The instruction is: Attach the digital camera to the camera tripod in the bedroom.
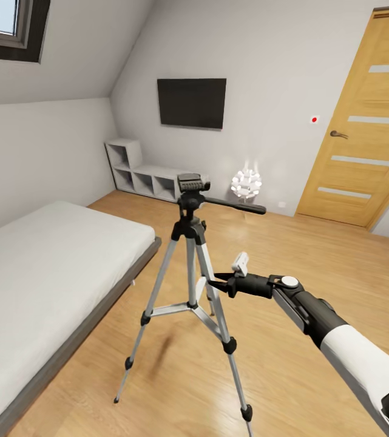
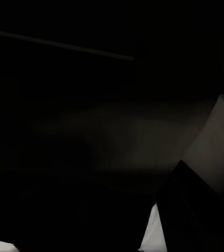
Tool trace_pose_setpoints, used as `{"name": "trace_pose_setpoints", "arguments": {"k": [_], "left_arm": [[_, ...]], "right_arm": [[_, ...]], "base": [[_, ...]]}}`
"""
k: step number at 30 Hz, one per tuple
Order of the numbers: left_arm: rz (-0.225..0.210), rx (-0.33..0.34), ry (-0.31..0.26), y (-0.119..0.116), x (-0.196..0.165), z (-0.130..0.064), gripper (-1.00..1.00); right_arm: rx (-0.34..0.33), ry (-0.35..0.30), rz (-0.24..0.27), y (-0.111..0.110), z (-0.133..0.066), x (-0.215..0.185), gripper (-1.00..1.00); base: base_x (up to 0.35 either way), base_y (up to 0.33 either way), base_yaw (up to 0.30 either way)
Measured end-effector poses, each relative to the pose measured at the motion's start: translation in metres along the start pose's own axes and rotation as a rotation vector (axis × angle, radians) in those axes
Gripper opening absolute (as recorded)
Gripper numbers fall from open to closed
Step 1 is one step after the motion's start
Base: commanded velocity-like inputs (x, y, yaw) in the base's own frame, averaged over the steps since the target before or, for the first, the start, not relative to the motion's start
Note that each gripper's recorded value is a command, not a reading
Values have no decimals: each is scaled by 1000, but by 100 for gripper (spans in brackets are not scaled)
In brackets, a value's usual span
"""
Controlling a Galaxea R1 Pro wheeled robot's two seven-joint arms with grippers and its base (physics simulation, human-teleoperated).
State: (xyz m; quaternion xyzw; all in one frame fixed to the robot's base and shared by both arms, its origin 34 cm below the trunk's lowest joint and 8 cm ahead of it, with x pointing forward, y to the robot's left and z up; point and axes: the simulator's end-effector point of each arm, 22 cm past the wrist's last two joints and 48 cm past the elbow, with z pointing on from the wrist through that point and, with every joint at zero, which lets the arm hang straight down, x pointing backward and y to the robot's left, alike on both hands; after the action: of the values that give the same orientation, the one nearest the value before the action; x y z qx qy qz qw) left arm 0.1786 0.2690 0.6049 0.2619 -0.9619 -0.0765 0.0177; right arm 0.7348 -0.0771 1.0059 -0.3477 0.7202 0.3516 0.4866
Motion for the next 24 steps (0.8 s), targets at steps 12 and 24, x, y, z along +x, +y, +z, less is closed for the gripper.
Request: {"name": "trace_pose_setpoints", "arguments": {"k": [12, 24], "left_arm": [[0, 0, 0, 0, 0, 0, -100], [11, -8, 2, -3, -10, 0, -100]], "right_arm": [[1, 9, -9, -1, -2, 2, -100], [50, 6, 1, -13, -4, 8, -100]], "base": [[0, 0, 0], [0, 0, 0]]}}
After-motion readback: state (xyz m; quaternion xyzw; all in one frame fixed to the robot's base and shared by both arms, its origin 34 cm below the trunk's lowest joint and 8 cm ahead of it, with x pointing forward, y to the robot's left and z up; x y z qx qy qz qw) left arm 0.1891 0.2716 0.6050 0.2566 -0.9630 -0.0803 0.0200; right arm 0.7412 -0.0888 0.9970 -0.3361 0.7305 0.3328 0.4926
